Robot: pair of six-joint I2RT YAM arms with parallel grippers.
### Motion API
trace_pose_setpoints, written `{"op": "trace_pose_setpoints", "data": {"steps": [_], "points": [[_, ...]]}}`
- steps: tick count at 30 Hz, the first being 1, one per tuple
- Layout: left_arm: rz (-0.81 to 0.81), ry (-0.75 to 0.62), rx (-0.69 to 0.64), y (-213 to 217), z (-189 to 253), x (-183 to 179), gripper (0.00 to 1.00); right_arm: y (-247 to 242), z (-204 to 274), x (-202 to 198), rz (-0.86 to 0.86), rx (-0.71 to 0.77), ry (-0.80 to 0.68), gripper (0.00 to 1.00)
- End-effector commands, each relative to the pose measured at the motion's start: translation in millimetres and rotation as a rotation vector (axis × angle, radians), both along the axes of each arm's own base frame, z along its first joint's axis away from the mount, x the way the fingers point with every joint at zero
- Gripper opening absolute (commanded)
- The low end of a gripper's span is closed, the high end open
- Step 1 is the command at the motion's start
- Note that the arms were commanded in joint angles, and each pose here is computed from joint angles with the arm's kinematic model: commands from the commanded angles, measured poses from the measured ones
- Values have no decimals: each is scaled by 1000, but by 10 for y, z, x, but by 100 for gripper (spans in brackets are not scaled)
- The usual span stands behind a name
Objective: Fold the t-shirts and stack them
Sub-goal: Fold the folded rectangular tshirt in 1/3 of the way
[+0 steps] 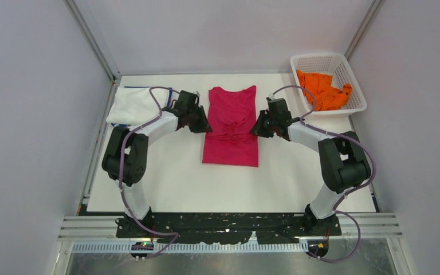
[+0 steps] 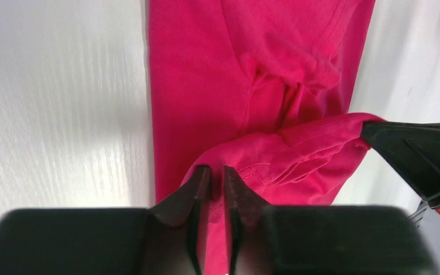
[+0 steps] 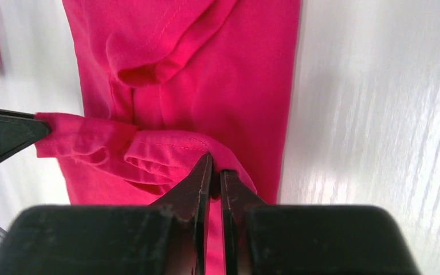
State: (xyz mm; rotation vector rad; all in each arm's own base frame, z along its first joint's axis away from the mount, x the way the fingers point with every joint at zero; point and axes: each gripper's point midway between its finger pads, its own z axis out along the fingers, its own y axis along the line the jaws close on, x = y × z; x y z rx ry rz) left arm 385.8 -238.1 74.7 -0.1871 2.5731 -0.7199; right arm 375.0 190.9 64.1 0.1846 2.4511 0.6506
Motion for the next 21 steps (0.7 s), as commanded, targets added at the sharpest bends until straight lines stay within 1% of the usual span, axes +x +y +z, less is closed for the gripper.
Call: {"op": "trace_pose_setpoints", "data": {"steps": [1,2,3,4,5,6,7,8,10,11,13,14,15,16,17,18,21], "points": [[31,-60,-64,-41,245,337,28,38,280,440,-57,96,-87,17],[42,-67,-67,-20,266,404,40,24,288,505,-72,107,-84,21],[52,-70,-73,2,298,456,57,-42,300,561,-110,127,-75,29],[58,-77,-81,23,354,508,67,-55,315,593,-117,139,-72,31],[64,-92,-87,42,426,556,82,-87,383,667,-133,158,-98,38],[72,-111,-93,63,511,603,93,-92,449,702,-135,165,-115,40],[76,-127,-100,80,589,627,98,-114,496,727,-134,165,-130,43],[75,-146,-107,88,666,640,99,-117,593,745,-131,168,-154,46],[69,-175,-113,102,805,624,100,-129,726,727,-104,160,-192,58],[62,-187,-110,116,856,598,100,-134,758,703,-97,157,-198,62],[50,-191,-103,146,917,507,100,-110,795,565,-51,161,-204,91],[41,-192,-106,159,944,434,100,-97,862,505,-24,159,-225,99],[33,-190,-112,170,931,349,100,-30,811,384,20,166,-211,97],[24,-203,-125,177,958,269,100,60,870,277,78,156,-234,96],[16,-205,-133,195,928,170,100,126,838,166,120,156,-229,95],[16,-233,-141,228,996,80,100,260,853,5,185,142,-231,95],[41,-224,-128,370,854,-248,100,558,792,-364,308,136,-221,95]]}}
